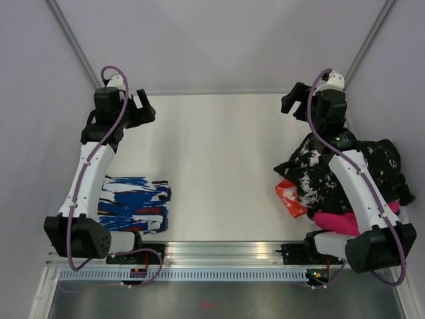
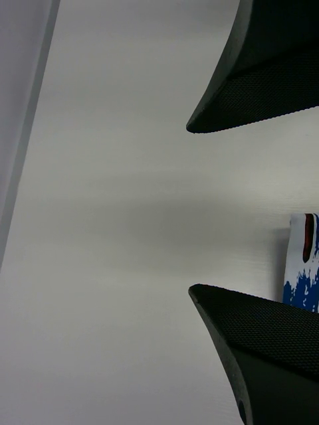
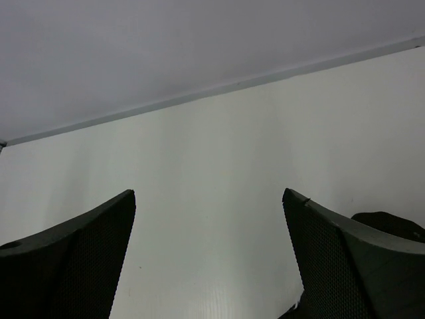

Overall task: Fold and stack the trousers
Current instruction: Grab the trousers from the pile, then move the trousers to the center of the board, then flatten the trousers out

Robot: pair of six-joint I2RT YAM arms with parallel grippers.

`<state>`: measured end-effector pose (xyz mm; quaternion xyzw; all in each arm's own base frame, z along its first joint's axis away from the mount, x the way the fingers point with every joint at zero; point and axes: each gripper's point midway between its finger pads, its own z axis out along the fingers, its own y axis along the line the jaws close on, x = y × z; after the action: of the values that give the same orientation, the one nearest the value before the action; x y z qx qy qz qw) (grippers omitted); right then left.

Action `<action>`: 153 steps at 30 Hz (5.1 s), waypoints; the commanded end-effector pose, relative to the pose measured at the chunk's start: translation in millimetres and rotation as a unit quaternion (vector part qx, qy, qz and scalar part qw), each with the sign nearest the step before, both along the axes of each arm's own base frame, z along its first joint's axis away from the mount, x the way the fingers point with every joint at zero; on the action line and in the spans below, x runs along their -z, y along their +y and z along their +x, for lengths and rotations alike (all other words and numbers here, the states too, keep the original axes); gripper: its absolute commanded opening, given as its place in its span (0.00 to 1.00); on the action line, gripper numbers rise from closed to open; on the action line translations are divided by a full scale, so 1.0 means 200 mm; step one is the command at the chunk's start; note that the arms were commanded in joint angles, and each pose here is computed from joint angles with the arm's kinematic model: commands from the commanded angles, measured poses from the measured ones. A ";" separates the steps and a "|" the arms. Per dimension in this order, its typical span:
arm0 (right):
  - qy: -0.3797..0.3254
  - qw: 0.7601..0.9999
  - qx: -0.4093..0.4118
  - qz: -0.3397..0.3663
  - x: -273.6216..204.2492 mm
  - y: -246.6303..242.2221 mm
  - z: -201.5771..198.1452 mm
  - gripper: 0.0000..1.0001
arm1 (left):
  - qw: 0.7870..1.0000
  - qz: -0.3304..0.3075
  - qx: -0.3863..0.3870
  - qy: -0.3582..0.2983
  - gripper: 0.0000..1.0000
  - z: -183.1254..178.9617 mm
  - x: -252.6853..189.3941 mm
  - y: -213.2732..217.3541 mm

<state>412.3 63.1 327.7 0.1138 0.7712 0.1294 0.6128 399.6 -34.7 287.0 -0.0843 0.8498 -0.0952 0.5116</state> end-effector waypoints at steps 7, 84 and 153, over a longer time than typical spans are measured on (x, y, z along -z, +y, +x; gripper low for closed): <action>0.064 0.992 0.105 -0.029 0.05 -0.20 -0.10 0.98 | 0.989 -0.028 0.137 -0.047 1.00 -0.04 -0.13 -0.23; 0.061 0.970 -0.235 -0.001 -0.13 0.91 0.52 0.98 | 0.992 -0.005 0.066 0.109 1.00 -0.03 0.37 -0.31; 0.389 0.921 0.012 0.004 0.93 -0.36 -0.80 0.65 | 0.990 -0.067 0.053 0.114 0.02 0.57 0.52 -0.35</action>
<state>244.4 -15.5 145.7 0.1801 0.9471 0.0488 0.2611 502.2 -102.7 152.6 -0.1015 0.9135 -0.1559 0.3617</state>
